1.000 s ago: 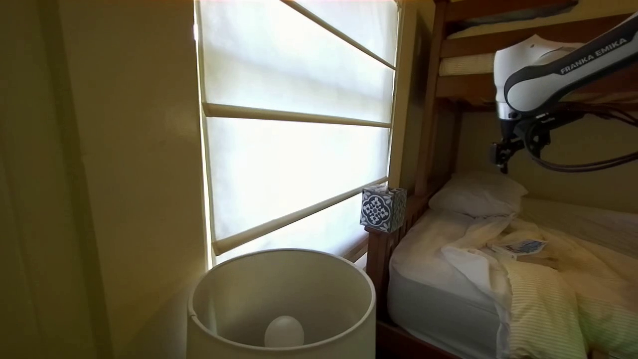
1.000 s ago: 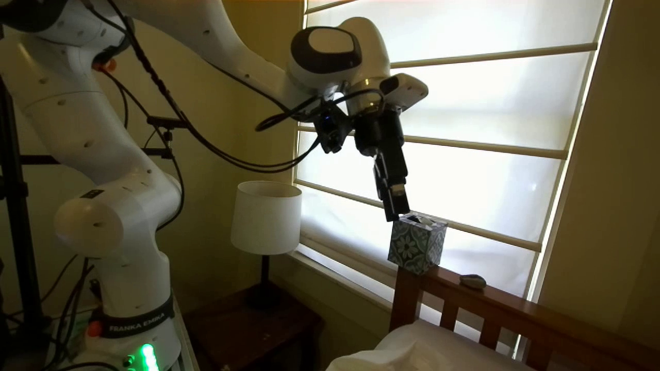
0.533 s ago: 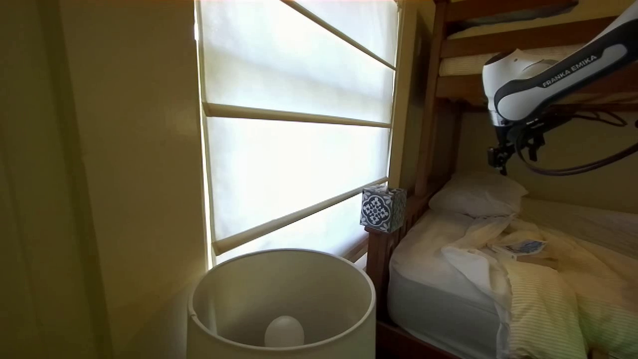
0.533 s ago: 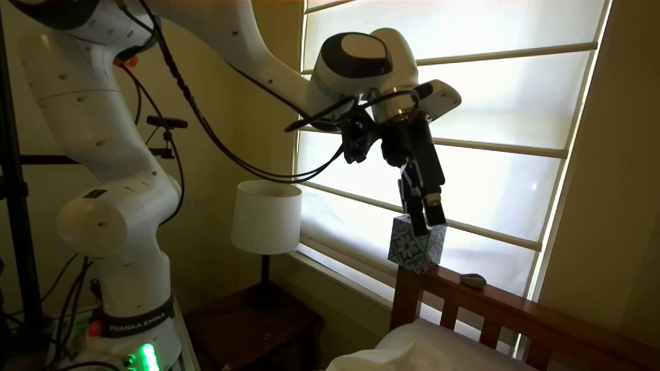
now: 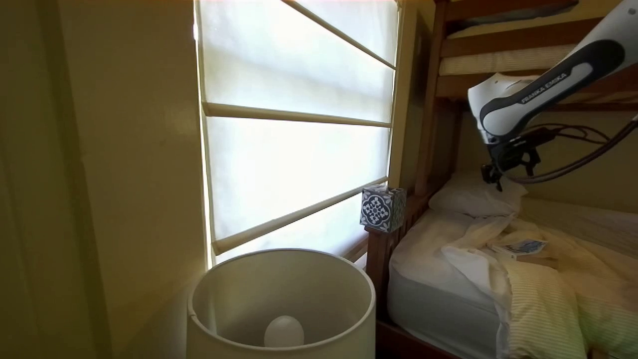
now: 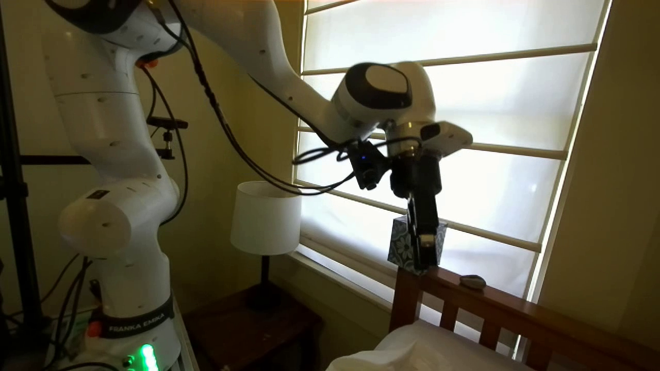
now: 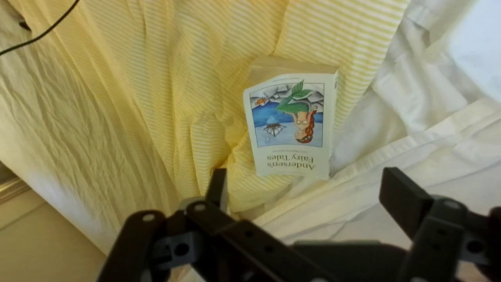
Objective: Put the book on headboard of the bed
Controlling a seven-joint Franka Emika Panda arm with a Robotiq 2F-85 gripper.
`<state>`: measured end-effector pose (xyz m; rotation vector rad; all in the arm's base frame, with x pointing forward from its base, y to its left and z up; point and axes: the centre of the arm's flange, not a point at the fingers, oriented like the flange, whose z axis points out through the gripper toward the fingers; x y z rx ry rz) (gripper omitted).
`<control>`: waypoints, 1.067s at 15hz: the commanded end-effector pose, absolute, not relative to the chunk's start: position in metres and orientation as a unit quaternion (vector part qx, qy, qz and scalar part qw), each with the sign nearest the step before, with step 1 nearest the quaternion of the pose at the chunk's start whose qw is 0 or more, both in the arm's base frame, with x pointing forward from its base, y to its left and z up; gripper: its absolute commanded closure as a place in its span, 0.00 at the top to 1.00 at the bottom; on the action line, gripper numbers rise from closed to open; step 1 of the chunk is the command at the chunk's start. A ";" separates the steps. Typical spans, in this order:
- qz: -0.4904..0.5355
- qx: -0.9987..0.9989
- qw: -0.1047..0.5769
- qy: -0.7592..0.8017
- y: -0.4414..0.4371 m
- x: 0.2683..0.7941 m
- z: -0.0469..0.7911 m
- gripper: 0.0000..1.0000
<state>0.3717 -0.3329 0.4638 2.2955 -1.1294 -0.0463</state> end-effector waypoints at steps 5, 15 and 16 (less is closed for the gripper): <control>-0.085 0.757 0.333 -0.556 -0.400 0.458 0.366 1.00; -0.132 0.686 0.396 -0.595 -0.435 0.440 0.313 1.00; -0.137 0.684 0.404 -0.592 -0.439 0.441 0.308 1.00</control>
